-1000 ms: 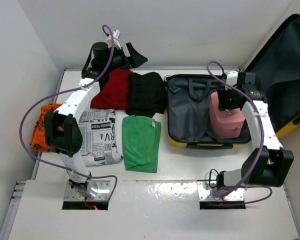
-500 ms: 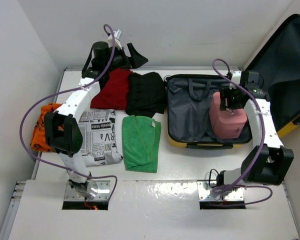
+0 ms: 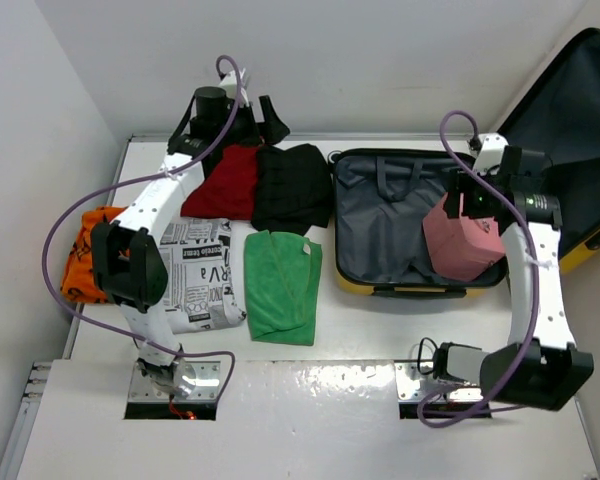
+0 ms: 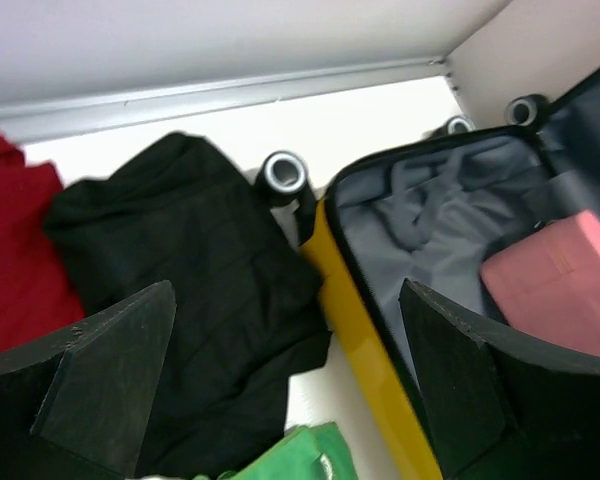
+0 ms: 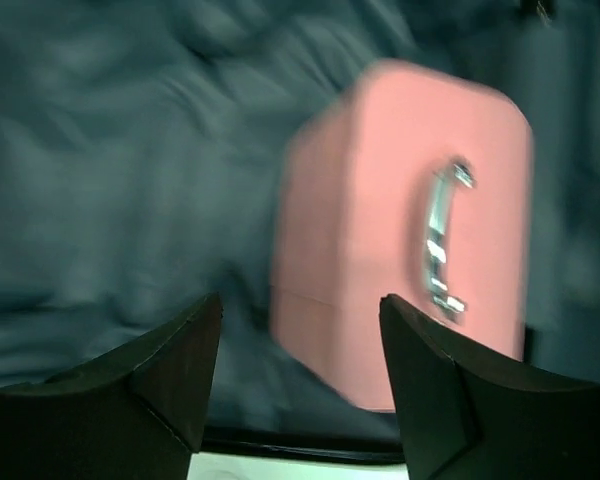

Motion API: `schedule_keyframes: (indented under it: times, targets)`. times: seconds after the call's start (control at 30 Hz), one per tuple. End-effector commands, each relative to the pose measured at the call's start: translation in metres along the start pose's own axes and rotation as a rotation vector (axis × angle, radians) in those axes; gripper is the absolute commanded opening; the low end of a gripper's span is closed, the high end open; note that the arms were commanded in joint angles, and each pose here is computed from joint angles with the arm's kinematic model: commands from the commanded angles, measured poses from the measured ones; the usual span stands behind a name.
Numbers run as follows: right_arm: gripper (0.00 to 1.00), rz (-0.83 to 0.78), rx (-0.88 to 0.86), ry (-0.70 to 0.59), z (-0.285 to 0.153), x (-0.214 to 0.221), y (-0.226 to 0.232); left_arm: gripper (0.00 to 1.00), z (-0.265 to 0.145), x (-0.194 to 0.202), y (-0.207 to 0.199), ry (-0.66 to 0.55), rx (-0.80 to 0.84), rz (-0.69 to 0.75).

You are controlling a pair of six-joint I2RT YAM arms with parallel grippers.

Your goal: Pack the luggage

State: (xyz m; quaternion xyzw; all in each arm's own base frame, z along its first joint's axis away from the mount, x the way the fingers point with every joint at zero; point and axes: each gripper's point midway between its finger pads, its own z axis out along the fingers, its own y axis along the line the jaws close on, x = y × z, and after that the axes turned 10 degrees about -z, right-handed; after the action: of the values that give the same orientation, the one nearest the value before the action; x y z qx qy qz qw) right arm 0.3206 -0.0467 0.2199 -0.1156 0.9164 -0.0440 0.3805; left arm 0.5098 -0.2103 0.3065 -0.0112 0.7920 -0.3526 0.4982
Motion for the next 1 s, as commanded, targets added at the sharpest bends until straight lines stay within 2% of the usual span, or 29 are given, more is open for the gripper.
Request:
schedule_keyframes:
  times: [0.0, 0.1, 0.17, 0.2, 0.27, 0.3, 0.37, 0.4, 0.5, 0.53, 0.6, 0.63, 0.67, 0.73, 0.77, 0.97]
  targets:
    - [0.64, 0.028, -0.153, -0.294, -0.026, -0.068, 0.03, 1.0, 0.0, 0.019, 0.033, 0.03, -0.095, -0.029]
    - [0.64, -0.014, -0.265, -0.386, -0.03, -0.103, 0.072, 1.0, -0.007, 0.02, 0.035, 0.013, -0.109, -0.036]
    - [0.64, -0.046, -0.299, -0.406, -0.029, -0.125, 0.1, 1.0, -0.008, 0.025, 0.047, 0.02, -0.137, -0.032]
    - [0.64, -0.064, -0.37, -0.362, -0.015, -0.126, 0.135, 1.0, -0.01, 0.032, 0.052, 0.043, -0.161, -0.041]
    - [0.65, -0.076, -0.372, -0.384, -0.016, -0.146, 0.15, 1.0, -0.02, 0.032, 0.075, 0.034, -0.214, -0.094]
    - [0.65, -0.108, -0.444, -0.333, 0.0, -0.143, 0.191, 1.0, -0.03, 0.029, 0.078, 0.024, -0.218, -0.126]
    - [0.67, -0.129, -0.489, -0.347, -0.005, -0.155, 0.217, 1.0, -0.049, 0.033, 0.109, -0.01, -0.253, -0.26]
    - [0.69, -0.207, -0.529, -0.302, 0.01, -0.144, 0.262, 1.0, -0.061, 0.017, 0.106, -0.077, -0.231, -0.31]
    - [0.74, -0.373, -0.59, -0.222, 0.028, -0.111, 0.329, 1.0, -0.091, 0.01, 0.14, -0.147, -0.295, -0.388]
    - [0.74, -0.45, -0.652, -0.218, 0.019, -0.095, 0.365, 1.0, -0.099, 0.002, 0.144, -0.171, -0.302, -0.388]
    - [0.81, -0.55, -0.752, -0.169, 0.027, -0.061, 0.394, 1.0, -0.121, -0.012, 0.16, -0.22, -0.334, -0.414]
    - [0.84, -0.682, -0.809, -0.216, 0.018, -0.049, 0.416, 1.0, -0.13, -0.011, 0.167, -0.215, -0.362, -0.416]
    - [0.88, -0.707, -0.869, -0.193, 0.028, -0.025, 0.418, 1.0, -0.142, -0.016, 0.177, -0.231, -0.381, -0.43]
    - [0.89, -0.824, -0.925, -0.239, 0.026, -0.009, 0.432, 1.0, -0.157, -0.019, 0.184, -0.244, -0.4, -0.437]
    - [0.89, -0.858, -0.937, -0.222, 0.031, 0.002, 0.437, 1.0, -0.164, -0.017, 0.19, -0.248, -0.418, -0.448]
    - [0.89, -0.964, -0.891, -0.109, 0.075, 0.047, 0.451, 1.0, -0.205, -0.028, 0.203, -0.326, -0.455, -0.451]
